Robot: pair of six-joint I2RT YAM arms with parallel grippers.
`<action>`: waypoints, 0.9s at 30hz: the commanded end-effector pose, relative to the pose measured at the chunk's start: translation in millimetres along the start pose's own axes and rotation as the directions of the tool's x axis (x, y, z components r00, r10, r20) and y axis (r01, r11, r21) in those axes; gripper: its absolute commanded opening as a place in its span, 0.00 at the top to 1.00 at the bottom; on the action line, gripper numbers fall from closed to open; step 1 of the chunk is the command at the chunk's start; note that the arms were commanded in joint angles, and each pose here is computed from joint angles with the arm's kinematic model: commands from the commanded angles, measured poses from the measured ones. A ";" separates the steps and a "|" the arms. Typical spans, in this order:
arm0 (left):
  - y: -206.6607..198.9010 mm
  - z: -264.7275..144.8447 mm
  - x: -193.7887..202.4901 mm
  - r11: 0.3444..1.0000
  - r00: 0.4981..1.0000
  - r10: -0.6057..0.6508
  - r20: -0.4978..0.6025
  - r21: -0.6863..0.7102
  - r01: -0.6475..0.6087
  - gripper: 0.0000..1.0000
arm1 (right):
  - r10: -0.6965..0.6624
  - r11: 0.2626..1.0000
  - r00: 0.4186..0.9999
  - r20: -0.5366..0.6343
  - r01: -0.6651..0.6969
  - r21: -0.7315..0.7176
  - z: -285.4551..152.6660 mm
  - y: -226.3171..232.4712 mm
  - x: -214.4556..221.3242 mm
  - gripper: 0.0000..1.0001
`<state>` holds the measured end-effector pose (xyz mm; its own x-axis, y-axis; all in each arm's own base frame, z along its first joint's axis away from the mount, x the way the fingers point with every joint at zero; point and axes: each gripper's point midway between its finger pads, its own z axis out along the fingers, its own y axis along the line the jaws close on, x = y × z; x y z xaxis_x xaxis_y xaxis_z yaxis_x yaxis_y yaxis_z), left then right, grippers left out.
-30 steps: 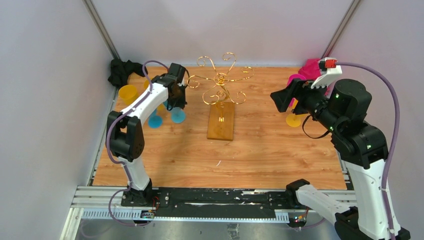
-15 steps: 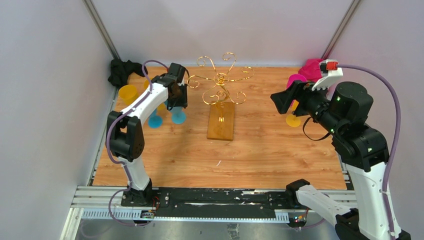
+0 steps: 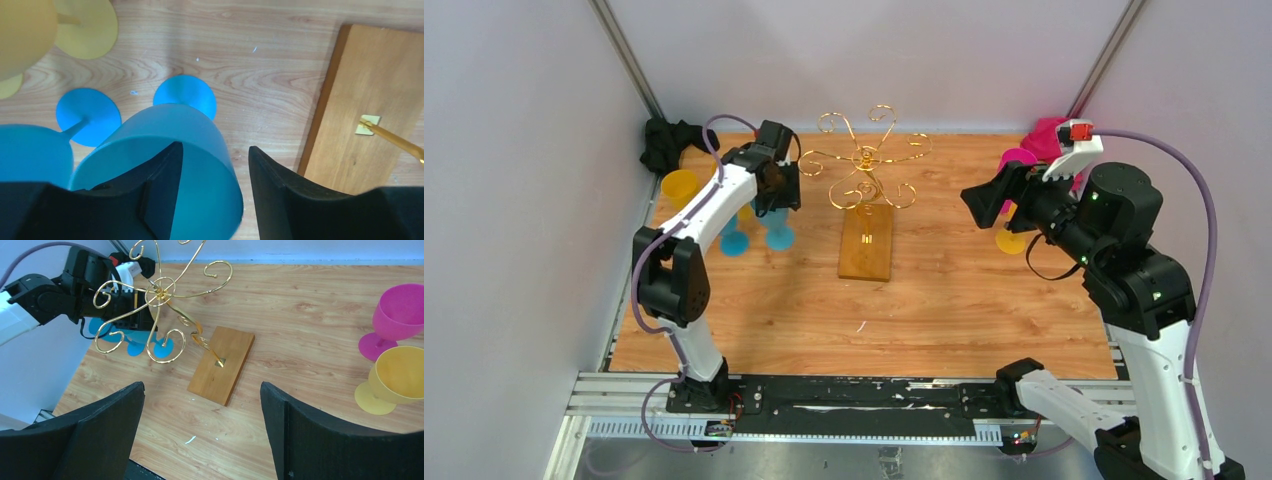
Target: Take the wine glass off the wine glass rack
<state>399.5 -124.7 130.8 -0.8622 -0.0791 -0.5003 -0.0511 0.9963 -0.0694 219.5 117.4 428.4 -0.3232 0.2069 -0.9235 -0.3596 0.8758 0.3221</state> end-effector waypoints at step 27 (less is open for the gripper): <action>-33.4 -281.0 -45.1 0.854 0.755 -0.099 0.648 0.445 -0.270 0.25 | -0.030 0.996 1.000 -0.002 0.030 0.080 4.8 -20.7 17.6 0.02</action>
<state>327.9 -130.3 377.4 -0.4223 -0.1838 -0.8877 0.2382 0.9223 -0.3042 224.9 110.6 411.6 -0.3307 0.2007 -0.9222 -0.3137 0.8982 0.3080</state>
